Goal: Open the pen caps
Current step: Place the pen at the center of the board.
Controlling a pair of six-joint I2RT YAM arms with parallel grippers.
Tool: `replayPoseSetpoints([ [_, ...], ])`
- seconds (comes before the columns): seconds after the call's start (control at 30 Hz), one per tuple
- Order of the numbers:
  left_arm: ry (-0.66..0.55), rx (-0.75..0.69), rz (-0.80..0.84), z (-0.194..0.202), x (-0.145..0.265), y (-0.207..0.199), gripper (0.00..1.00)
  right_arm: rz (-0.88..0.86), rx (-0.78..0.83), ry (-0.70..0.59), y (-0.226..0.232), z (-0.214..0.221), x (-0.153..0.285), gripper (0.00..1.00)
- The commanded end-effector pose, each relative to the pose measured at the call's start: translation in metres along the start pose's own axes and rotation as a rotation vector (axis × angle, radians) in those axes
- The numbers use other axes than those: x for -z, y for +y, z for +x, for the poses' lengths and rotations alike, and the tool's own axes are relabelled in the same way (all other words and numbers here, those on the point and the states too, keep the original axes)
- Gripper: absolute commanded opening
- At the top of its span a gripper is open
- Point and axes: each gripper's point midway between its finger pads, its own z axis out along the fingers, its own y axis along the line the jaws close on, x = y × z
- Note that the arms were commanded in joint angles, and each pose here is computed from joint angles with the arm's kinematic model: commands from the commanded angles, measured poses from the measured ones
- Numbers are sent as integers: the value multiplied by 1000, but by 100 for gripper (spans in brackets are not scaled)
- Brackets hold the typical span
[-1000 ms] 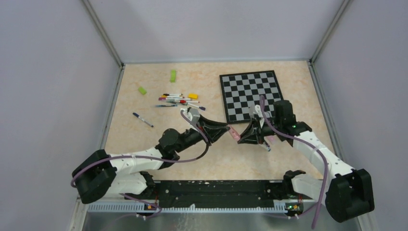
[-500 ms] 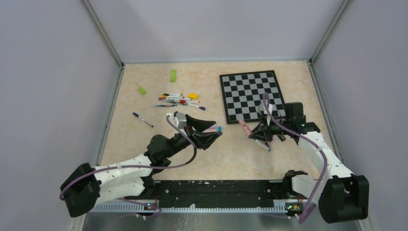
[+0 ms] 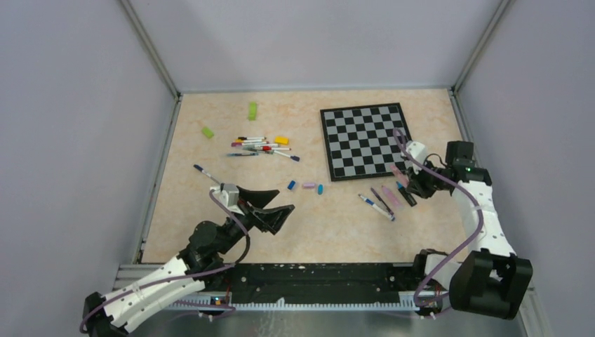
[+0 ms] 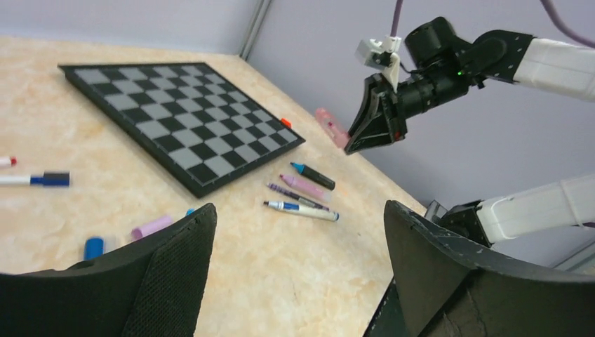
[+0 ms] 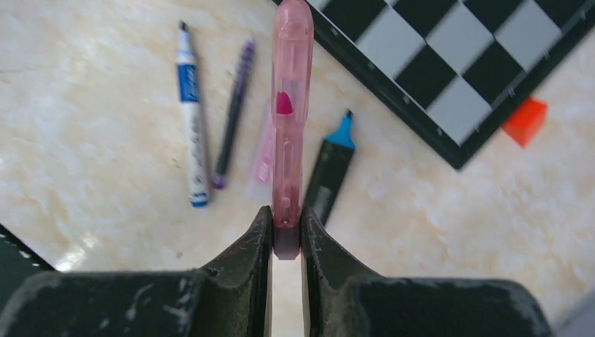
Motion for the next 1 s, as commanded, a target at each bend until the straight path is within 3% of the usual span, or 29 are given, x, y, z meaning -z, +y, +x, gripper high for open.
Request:
replayPoseSetpoints([
  [0.0,11,59,-77,15,13,19,92,141,4,164,-36,37,29,0],
  [0.27,70,20,-107,23,15,24,94,230,-73,303,-68,80,27,0],
  [0.67,88,25,-117,26,17,26,95,281,-151,389,-98,111,0,3],
  [0.8,91,31,-126,27,17,27,95,257,-168,412,-97,120,-7,7],
  [0.97,88,32,-127,25,16,26,95,229,-176,407,-90,122,-11,20],
])
